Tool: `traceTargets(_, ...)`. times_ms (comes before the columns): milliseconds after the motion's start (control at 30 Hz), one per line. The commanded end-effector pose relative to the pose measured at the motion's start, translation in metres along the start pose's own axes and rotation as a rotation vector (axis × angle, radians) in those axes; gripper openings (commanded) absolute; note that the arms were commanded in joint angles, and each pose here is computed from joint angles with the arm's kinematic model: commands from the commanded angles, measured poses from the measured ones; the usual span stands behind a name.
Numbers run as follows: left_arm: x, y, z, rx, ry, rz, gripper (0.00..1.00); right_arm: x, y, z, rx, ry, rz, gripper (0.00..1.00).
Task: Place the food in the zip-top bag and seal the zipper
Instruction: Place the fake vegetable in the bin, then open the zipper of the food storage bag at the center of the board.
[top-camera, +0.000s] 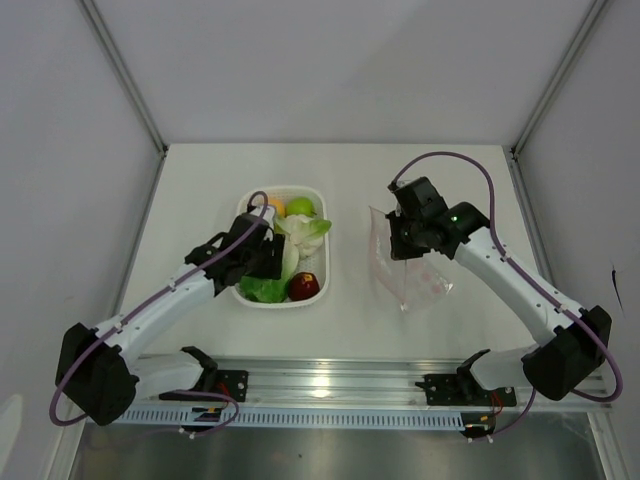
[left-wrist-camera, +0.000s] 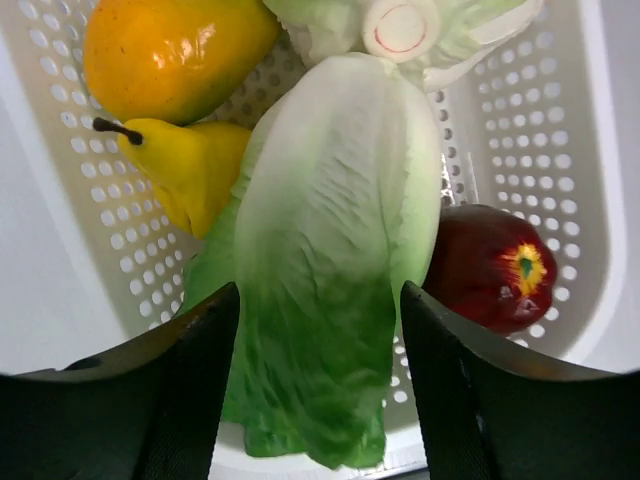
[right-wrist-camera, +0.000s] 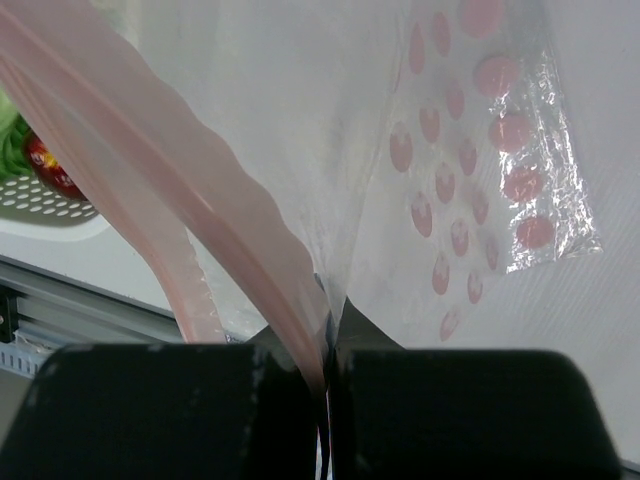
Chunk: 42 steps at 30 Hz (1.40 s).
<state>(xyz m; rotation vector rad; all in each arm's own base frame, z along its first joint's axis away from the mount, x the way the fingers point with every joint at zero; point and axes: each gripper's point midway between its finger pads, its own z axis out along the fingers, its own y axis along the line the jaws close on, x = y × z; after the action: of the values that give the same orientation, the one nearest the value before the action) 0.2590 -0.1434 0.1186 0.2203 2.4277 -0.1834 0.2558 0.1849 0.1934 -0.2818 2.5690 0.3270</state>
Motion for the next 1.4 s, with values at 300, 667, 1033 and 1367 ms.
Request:
traceTargets(300, -0.072, -0.123, -0.094, 0.552, -0.176, -0.007, 0.77, -0.028, 0.006, -0.014, -0.001, -0.077, -0.001, 0.0)
traceTargets(667, -0.095, -0.234, -0.112, 0.968, -0.141, -0.082, 0.77, -0.031, 0.01, -0.023, -0.018, -0.089, 0.001, 0.0)
traceTargets(1033, -0.103, -0.268, -0.079, 0.949, -0.076, -0.104, 0.72, -0.033, 0.016, -0.024, -0.046, -0.092, 0.014, 0.0)
traceTargets(1367, -0.103, -0.257, -0.046, 0.767, -0.029, -0.064, 0.01, -0.044, -0.011, -0.025, 0.062, -0.137, 0.073, 0.0)
